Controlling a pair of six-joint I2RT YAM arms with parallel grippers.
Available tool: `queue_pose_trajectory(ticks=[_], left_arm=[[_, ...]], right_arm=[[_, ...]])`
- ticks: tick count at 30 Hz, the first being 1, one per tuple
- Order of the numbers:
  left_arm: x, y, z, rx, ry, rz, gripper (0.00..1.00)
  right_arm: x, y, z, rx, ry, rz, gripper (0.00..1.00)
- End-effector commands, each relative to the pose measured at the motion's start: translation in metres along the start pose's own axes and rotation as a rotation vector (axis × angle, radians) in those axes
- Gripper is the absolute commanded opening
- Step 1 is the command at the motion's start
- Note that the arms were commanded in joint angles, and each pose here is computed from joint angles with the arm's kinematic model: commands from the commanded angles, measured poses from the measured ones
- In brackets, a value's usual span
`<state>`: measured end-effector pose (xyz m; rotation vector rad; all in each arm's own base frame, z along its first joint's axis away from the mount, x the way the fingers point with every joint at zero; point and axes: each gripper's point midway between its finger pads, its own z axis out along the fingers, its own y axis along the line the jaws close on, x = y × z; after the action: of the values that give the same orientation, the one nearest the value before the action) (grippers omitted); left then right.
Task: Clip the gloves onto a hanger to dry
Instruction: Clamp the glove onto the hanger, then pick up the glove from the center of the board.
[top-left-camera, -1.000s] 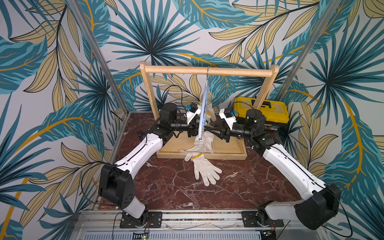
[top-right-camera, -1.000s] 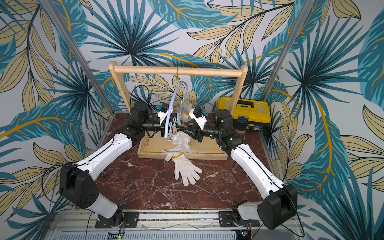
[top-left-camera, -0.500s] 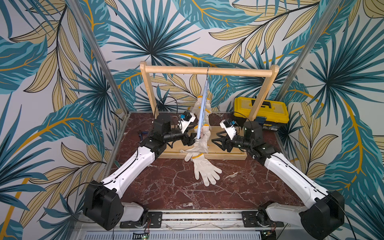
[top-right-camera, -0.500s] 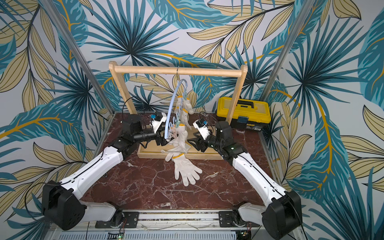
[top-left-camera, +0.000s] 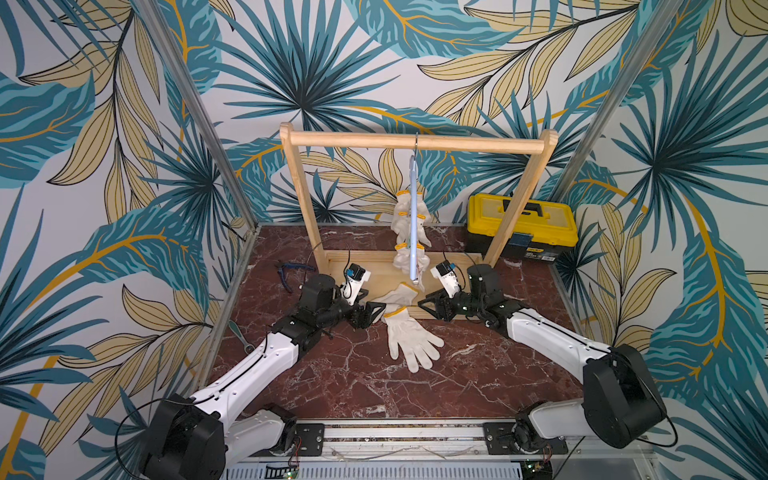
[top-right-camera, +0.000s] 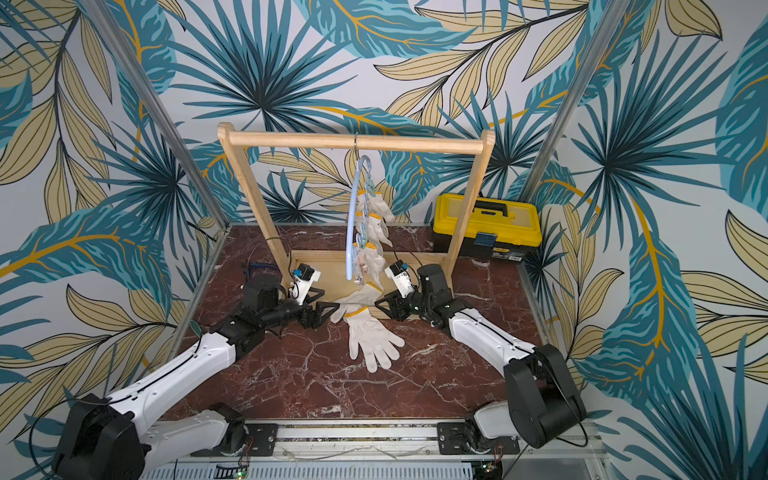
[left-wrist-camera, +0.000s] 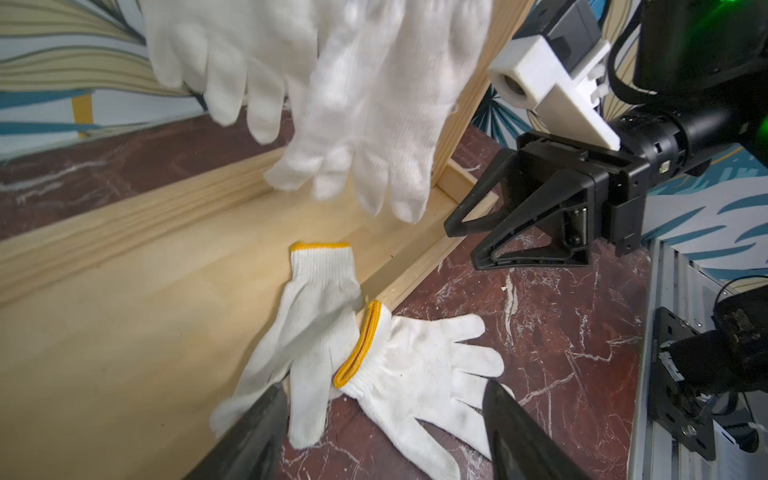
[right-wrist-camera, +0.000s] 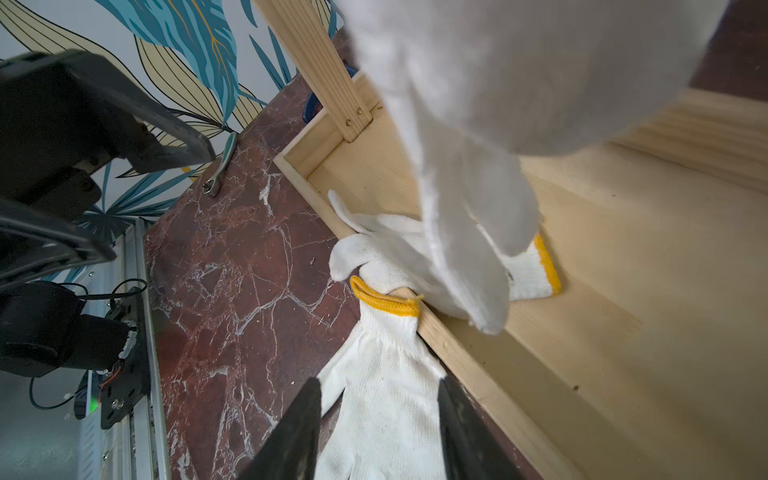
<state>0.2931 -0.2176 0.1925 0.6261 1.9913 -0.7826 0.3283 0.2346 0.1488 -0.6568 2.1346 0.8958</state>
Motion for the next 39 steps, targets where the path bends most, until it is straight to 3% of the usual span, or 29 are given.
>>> queue_pose_trajectory(ticks=[1, 11, 19, 36, 39], left_arm=[[0.026, 0.014, -0.001, -0.080, 0.028, -0.084, 0.74], [0.037, 0.017, -0.001, -0.094, 0.000, -0.148, 0.74], [0.040, 0.019, 0.001, -0.101, 0.009, -0.168, 0.74], [0.047, 0.023, 0.003, -0.118, 0.025, -0.177, 0.74], [0.046, 0.023, 0.003, -0.117, 0.023, -0.176, 0.74]], right_arm=[[0.003, -0.001, 0.014, -0.035, -0.032, 0.041, 0.47], [0.036, -0.014, 0.061, 0.005, 0.000, 0.140, 0.41], [0.051, -0.029, 0.075, 0.111, 0.009, 0.148, 0.38], [0.051, -0.044, 0.081, 0.318, 0.054, -0.061, 0.34], [0.050, -0.046, 0.083, 0.336, 0.072, -0.096, 0.29]])
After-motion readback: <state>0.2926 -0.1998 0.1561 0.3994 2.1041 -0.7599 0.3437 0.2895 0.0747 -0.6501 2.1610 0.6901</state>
